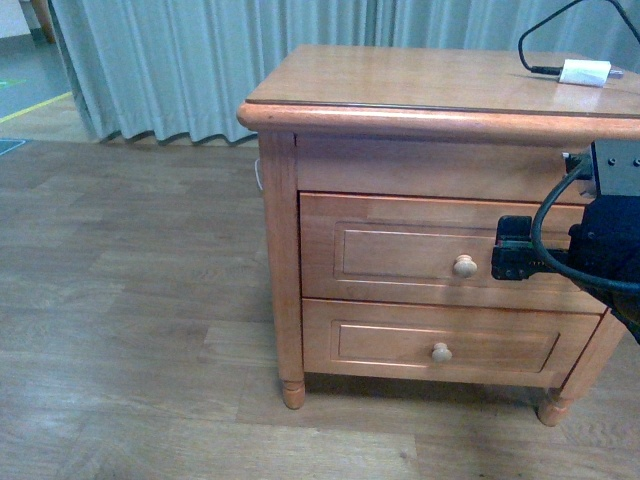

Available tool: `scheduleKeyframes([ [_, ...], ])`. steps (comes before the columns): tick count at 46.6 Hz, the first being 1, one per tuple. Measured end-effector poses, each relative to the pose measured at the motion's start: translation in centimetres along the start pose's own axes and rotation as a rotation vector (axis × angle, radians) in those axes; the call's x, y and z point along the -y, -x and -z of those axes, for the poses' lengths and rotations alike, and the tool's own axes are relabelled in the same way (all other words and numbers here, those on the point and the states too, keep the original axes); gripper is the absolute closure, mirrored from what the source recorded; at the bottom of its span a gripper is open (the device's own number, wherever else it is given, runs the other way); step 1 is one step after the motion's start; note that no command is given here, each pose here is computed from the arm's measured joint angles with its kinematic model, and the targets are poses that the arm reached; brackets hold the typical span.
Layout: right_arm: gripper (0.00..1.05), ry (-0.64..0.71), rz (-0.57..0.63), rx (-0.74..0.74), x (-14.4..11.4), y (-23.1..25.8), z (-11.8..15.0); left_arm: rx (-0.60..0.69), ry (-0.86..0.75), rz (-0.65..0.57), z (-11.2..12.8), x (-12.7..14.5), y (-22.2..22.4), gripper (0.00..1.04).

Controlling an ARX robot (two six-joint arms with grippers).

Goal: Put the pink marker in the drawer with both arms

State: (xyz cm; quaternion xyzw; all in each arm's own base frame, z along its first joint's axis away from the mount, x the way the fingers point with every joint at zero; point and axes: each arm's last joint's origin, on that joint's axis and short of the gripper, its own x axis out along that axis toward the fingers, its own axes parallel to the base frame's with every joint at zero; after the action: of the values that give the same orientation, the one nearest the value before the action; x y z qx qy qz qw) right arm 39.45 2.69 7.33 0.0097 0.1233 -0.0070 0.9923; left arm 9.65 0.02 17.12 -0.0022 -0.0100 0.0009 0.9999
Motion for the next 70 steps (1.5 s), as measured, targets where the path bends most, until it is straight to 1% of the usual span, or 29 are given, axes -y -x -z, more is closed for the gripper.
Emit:
scheduleKeyframes([
  [7,0.08,-0.007,0.028,-0.017,0.2,-0.8,0.3,0.0,0.0,0.0,0.0,0.0,0.0,0.06],
  [14,0.08,-0.012,0.013,-0.019,0.4,-0.5,0.2,0.0,0.0,0.0,0.0,0.0,0.0,0.06],
  [23,0.08,-0.029,-0.023,-0.017,1.0,2.2,-1.7,0.0,0.0,0.0,0.0,0.0,0.0,0.06],
  [30,0.08,-0.065,-0.066,-0.056,1.5,6.3,-4.4,0.0,0.0,0.0,0.0,0.0,0.0,0.06],
  [37,0.08,-0.088,-0.084,-0.093,1.8,10.1,-7.1,0.0,0.0,0.0,0.0,0.0,0.0,0.06],
  [41,0.08,-0.104,-0.09,-0.093,1.9,13.1,-9.8,0.0,0.0,0.0,0.0,0.0,0.0,0.06],
  [52,0.08,-0.08,-0.114,-0.05,1.8,21.5,-15.6,0.0,0.0,0.0,0.0,0.0,0.0,0.06],
  [56,0.08,-0.071,-0.089,-0.037,2.0,25.8,-17.6,0.0,0.0,0.0,0.0,0.0,0.0,0.06],
  [60,0.08,-0.086,-0.09,-0.02,2.0,28.1,-18.0,0.0,0.0,0.0,0.0,0.0,0.0,0.06],
  [66,0.08,-0.091,-0.09,-0.015,2.0,28.3,-18.1,0.0,0.0,0.0,0.0,0.0,0.0,0.06],
  [67,0.1,-0.083,-0.072,0.007,2.2,28.2,-18.0,0.0,0.0,0.0,0.0,0.0,0.0,0.06],
  [69,0.21,-0.045,-0.038,0.133,2.5,28.1,-17.2,0.0,0.0,0.0,0.0,0.0,0.0,0.06],
  [70,0.24,-0.034,-0.032,0.169,2.5,28.2,-16.9,0.0,0.0,0.0,0.0,0.0,0.0,0.06],
])
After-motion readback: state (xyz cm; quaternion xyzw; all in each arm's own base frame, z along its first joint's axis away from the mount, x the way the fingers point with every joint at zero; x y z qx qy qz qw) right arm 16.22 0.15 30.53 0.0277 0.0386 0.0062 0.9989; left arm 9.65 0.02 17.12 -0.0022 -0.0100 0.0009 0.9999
